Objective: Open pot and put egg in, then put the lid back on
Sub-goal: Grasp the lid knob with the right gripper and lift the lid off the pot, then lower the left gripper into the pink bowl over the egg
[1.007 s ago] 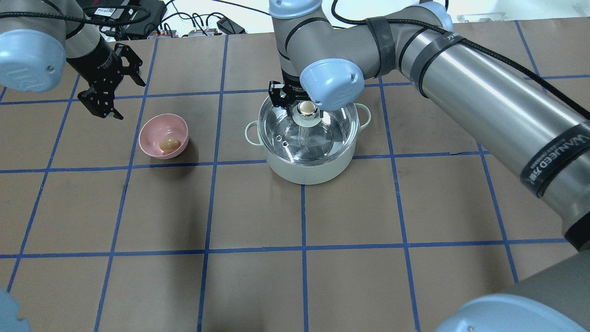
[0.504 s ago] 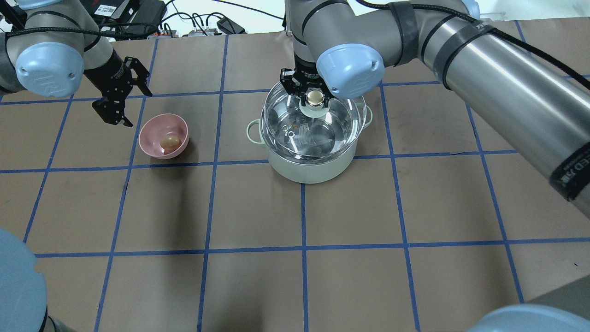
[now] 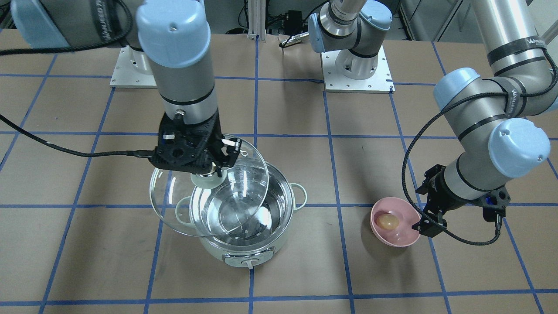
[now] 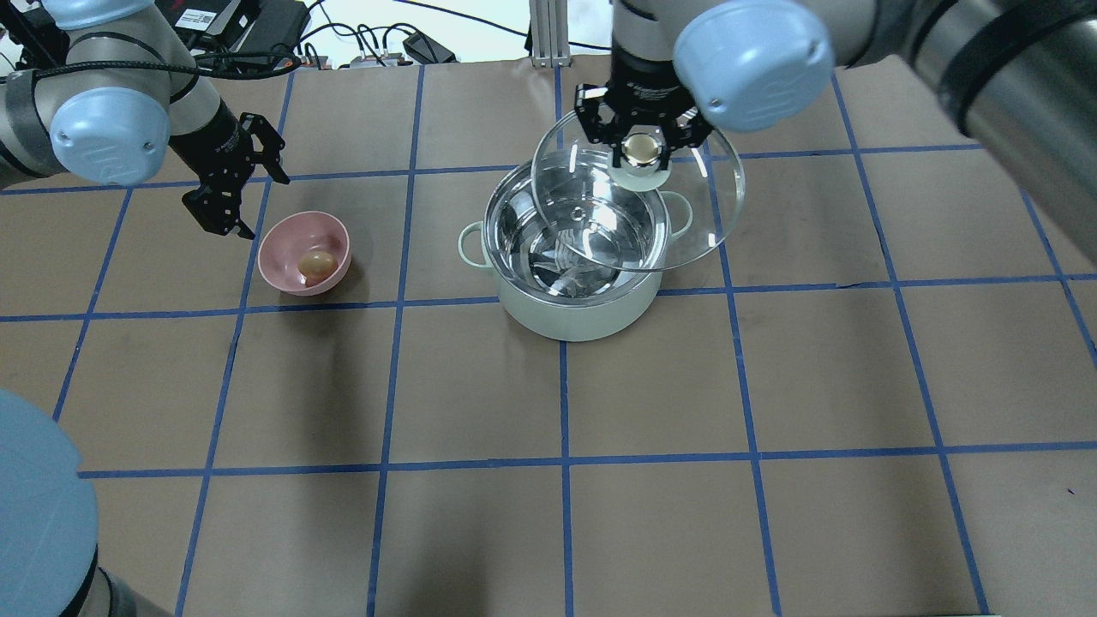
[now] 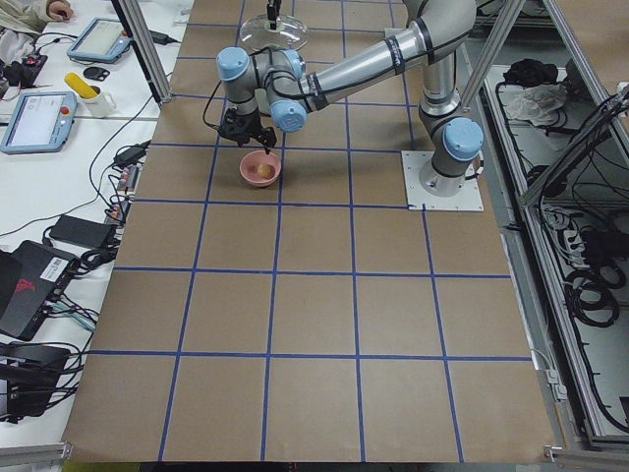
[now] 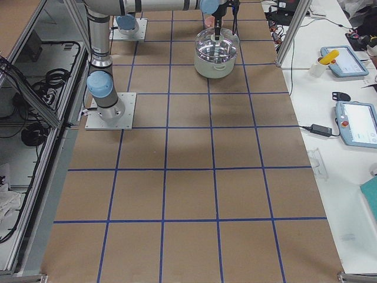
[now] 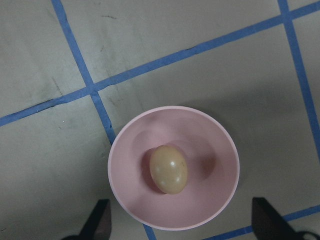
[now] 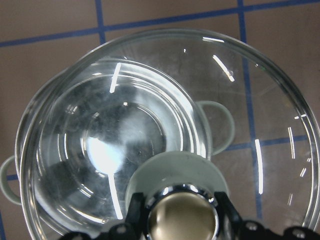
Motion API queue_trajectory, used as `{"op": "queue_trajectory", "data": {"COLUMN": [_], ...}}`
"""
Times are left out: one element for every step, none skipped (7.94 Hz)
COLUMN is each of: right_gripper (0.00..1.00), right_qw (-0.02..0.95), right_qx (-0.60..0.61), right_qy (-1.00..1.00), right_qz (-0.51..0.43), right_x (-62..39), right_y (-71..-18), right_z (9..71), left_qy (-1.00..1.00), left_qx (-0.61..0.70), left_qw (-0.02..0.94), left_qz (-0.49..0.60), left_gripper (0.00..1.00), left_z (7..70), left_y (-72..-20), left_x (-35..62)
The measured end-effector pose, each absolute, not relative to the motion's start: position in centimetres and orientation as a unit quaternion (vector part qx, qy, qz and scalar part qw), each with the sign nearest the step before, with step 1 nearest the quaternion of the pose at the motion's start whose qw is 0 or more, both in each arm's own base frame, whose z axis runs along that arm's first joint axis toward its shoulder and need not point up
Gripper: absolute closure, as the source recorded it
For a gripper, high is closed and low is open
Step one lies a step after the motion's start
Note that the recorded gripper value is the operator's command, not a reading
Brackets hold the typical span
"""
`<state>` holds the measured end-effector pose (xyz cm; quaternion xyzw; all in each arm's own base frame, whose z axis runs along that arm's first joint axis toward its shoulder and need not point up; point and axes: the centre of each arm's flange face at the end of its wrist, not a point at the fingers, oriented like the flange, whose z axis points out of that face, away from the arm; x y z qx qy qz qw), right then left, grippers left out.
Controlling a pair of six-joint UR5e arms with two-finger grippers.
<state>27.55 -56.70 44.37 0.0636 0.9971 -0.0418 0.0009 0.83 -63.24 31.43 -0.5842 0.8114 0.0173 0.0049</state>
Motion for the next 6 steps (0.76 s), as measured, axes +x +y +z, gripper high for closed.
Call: {"op": "queue_trajectory", "data": {"right_gripper": [1.0,1.0,1.0,1.0,1.0,1.0], "right_qw": [0.005,0.005,0.004,0.003,0.004,0.004], "right_qx": [0.065,0.055,0.043,0.037,0.034,0.033], "right_qy": [0.997,0.998,0.999,0.999,0.999,0.999], "right_qz": [-0.027,-0.016,-0.007,-0.001,0.005,0.01], "right_x": [23.9,20.1,16.5,13.8,12.4,11.8], "right_y": [-56.1,-55.3,-54.5,-53.9,-53.3,-52.9], "right_z": [46.6,48.7,50.3,51.2,51.8,52.1], "left_qy": [0.811,0.811,0.807,0.804,0.802,0.8], "left_qx": [-0.584,-0.585,-0.59,-0.594,-0.597,-0.599], "left_qw": [-0.001,-0.007,-0.01,-0.01,-0.007,-0.002], "left_qz": [0.019,0.02,0.02,0.022,0.028,0.036], "left_gripper": [0.0,0.0,0.0,0.0,0.0,0.0], "left_z": [31.1,30.5,29.7,28.8,27.9,26.7], "left_y": [-63.5,-63.8,-64.2,-64.5,-64.5,-64.3], "left_x": [0.8,0.7,0.8,0.8,0.8,0.8]}}
